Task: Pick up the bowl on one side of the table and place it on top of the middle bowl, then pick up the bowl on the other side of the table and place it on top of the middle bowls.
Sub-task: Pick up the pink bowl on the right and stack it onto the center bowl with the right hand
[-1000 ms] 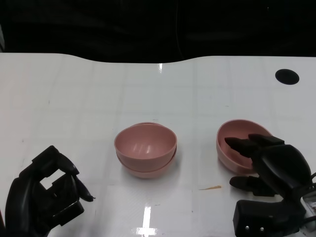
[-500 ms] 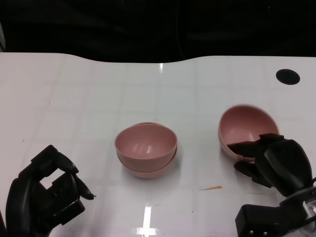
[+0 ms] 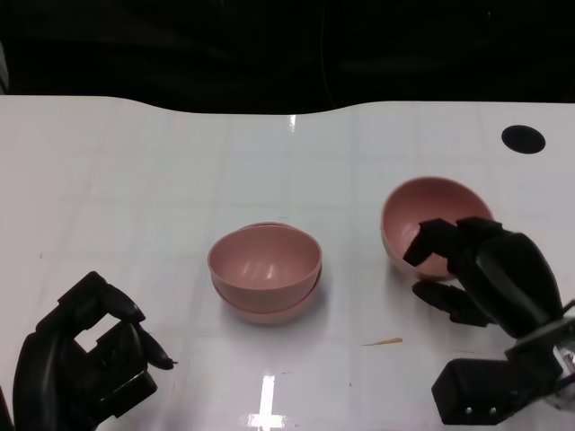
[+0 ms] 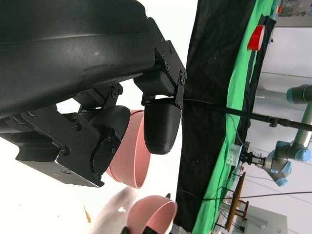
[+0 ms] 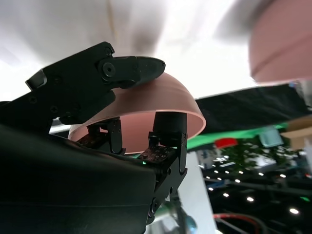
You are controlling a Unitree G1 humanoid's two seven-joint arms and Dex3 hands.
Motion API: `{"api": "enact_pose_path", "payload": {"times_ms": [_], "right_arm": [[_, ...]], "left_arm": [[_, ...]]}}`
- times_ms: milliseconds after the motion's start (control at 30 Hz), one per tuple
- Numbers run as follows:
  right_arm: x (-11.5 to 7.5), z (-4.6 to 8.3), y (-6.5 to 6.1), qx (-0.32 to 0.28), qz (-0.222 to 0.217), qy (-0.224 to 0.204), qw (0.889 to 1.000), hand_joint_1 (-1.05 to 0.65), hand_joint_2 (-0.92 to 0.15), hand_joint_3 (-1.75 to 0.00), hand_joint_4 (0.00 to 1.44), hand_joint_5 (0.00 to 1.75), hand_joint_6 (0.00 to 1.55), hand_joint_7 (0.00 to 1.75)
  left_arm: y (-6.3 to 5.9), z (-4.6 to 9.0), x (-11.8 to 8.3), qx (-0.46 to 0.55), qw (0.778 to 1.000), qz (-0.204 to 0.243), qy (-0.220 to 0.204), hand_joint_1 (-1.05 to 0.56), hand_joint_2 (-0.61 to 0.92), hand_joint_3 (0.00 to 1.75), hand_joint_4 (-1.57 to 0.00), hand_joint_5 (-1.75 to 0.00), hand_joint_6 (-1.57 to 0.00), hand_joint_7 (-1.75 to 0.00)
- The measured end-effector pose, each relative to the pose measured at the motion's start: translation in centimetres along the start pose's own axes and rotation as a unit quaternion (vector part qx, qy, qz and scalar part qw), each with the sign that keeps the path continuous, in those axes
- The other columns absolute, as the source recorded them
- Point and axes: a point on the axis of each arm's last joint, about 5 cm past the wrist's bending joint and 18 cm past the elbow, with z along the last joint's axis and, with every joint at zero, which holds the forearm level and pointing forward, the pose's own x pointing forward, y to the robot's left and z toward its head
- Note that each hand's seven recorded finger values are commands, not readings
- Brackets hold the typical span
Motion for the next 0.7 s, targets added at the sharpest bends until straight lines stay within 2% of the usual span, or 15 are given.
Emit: {"api": "enact_pose_path", "payload": {"times_ms": [200, 333, 433, 700], "right_arm": [[1.6, 0.7, -1.6, 0.009, -0.005, -0.029, 1.000, -0.14, -0.72, -0.68, 0.76, 1.75, 0.56, 1.75], [2.6, 1.4, -2.9, 0.021, 0.016, -0.057, 0.998, -0.17, -0.75, -0.72, 0.78, 1.75, 0.57, 1.75], [3.5, 1.9, -4.3, 0.027, 0.040, -0.083, 0.995, -0.15, -0.69, -0.82, 0.80, 1.75, 0.59, 1.75], [5.7, 4.1, -6.8, 0.054, 0.099, -0.168, 0.979, -0.14, -0.63, -0.88, 0.83, 1.75, 0.66, 1.70]], "left_arm": [[-0.2, 0.1, 0.0, 0.004, 1.000, 0.003, -0.001, 0.08, 0.52, 1.50, -0.80, -1.75, -0.67, -1.75], [-0.2, 0.1, 0.0, 0.004, 1.000, 0.003, -0.001, 0.08, 0.51, 1.49, -0.81, -1.75, -0.67, -1.75], [-0.2, 0.1, 0.0, 0.004, 1.000, 0.002, -0.001, 0.08, 0.53, 1.48, -0.80, -1.75, -0.67, -1.75], [-0.3, 0.0, 0.0, 0.016, 1.000, 0.001, -0.005, 0.08, 0.53, 1.48, -0.80, -1.75, -0.66, -1.75]]}}
